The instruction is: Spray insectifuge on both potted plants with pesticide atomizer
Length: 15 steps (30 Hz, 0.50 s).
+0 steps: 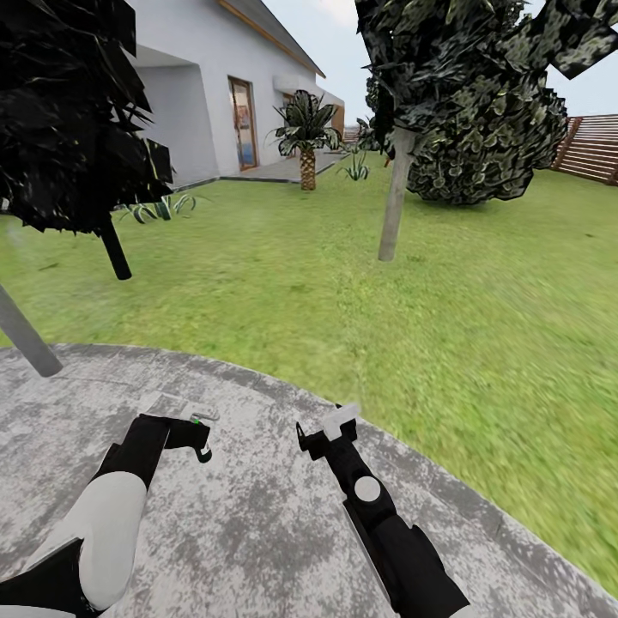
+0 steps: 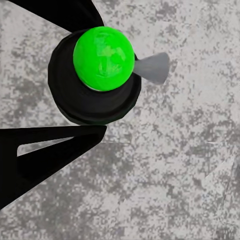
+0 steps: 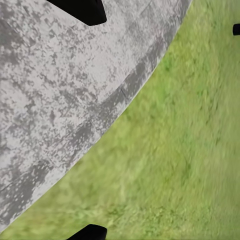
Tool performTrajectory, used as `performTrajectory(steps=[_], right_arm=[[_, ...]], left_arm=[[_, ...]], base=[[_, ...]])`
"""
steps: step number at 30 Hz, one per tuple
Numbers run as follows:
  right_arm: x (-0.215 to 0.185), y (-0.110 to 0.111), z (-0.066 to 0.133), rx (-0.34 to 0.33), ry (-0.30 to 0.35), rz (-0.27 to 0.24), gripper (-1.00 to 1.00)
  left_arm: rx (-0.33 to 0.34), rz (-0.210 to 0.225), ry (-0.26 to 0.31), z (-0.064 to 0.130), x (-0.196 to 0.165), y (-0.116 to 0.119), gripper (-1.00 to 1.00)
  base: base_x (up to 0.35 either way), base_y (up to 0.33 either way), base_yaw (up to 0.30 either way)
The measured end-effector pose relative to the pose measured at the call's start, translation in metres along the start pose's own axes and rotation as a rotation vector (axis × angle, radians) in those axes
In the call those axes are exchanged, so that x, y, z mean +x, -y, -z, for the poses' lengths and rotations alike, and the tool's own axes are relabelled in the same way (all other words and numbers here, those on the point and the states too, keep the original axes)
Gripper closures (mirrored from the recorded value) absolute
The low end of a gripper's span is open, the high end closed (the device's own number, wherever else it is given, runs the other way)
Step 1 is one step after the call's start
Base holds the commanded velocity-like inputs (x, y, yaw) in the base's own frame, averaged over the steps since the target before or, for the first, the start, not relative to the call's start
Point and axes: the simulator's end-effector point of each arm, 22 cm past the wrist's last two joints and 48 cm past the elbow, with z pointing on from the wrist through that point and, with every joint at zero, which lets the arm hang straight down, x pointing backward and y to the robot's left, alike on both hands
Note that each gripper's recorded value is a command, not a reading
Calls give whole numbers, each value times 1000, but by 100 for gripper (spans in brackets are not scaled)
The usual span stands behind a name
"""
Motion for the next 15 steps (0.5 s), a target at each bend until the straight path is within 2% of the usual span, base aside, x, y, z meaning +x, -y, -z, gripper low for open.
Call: performTrajectory(steps=[6, 12, 15], right_arm=[[0, 0, 0, 0, 1, 0, -100], [0, 0, 0, 0, 0, 0, -100], [0, 0, 0, 0, 0, 0, -100]], left_arm=[[0, 1, 0, 0, 0, 0, 100], [0, 1, 0, 0, 0, 0, 100], [0, 1, 0, 0, 0, 0, 100]], base=[[219, 0, 0], [55, 0, 0], [179, 0, 0]])
